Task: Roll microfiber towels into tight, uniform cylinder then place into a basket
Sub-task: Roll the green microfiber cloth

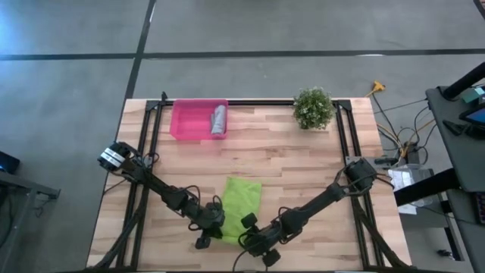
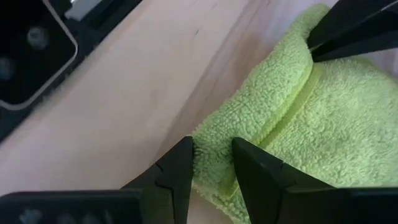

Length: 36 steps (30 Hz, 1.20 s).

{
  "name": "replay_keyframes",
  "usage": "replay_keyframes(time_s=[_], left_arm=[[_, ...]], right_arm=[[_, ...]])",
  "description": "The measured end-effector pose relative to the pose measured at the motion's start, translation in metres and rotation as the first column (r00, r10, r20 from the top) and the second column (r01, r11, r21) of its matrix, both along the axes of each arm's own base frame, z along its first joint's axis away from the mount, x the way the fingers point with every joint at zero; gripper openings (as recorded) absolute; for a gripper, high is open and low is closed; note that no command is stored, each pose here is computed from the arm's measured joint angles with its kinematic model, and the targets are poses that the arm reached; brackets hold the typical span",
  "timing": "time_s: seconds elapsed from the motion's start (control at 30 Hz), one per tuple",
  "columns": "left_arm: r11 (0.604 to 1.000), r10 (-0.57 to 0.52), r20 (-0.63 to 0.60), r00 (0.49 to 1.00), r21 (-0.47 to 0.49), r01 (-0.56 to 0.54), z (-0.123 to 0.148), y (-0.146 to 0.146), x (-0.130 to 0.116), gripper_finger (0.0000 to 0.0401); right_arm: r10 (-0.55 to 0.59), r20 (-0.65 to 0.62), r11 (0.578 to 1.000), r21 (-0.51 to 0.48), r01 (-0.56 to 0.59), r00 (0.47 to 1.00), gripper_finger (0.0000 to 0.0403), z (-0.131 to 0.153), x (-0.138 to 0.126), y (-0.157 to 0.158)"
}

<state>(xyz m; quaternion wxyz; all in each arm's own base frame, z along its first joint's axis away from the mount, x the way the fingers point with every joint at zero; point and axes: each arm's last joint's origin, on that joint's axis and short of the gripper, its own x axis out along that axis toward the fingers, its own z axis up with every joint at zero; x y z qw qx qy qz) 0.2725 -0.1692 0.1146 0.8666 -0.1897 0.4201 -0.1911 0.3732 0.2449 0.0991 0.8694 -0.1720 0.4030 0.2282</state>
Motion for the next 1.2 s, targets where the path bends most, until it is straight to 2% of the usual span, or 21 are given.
replay_keyframes(time_s=[0.17,0.27,0.37,0.43,0.5,0.6,0.7,0.83,0.97,1.2], left_arm=[[1.000,0.018,-0.013,1.000,-0.015,-0.018,0.000,0.000,0.000,0.0031],[0.999,0.030,-0.025,0.999,-0.027,-0.030,0.000,0.000,0.000,0.0031],[0.999,0.018,-0.035,0.999,-0.040,-0.020,0.000,-0.001,0.000,0.0031],[0.998,0.000,-0.047,0.999,-0.055,-0.003,0.000,-0.001,0.000,0.0031],[0.997,-0.022,-0.063,0.998,-0.077,0.017,0.000,-0.002,-0.001,0.0031],[0.992,-0.044,-0.098,0.994,-0.119,0.033,0.000,-0.002,-0.003,0.0031],[0.985,-0.084,-0.130,0.988,-0.158,0.063,-0.001,-0.003,-0.005,0.0031],[0.978,-0.099,-0.171,0.980,-0.198,0.064,-0.001,-0.004,-0.009,0.0031],[0.976,-0.082,-0.202,0.976,-0.213,0.038,0.008,-0.002,-0.014,0.0031],[0.976,0.072,0.016,0.997,-0.205,-0.067,0.059,0.003,-0.018,0.0012]], right_arm=[[-0.088,-0.044,0.994,0.064,0.091,0.995,0.0098,-0.004,0.000,0.000],[-0.171,-0.086,0.975,0.128,0.181,0.982,0.0067,-0.004,0.000,0.000],[-0.207,-0.126,0.957,0.178,0.227,0.970,0.0023,-0.004,0.000,0.000],[-0.239,-0.145,0.943,0.200,0.265,0.960,0.0015,-0.005,-0.001,0.000],[-0.301,-0.182,0.907,0.248,0.340,0.936,0.0012,-0.008,-0.002,-0.001],[-0.367,-0.232,0.830,0.356,0.430,0.901,0.0010,-0.012,-0.005,-0.002],[-0.348,-0.258,0.756,0.491,0.432,0.901,0.0010,-0.016,-0.008,0.002],[-0.339,-0.251,0.687,0.592,0.421,0.907,0.0009,-0.020,-0.016,0.001],[-0.332,-0.236,0.644,0.651,0.402,0.914,0.0009,-0.022,-0.026,-0.001],[-0.342,-0.233,0.551,0.735,0.395,0.911,0.0009,-0.026,-0.040,-0.010]])
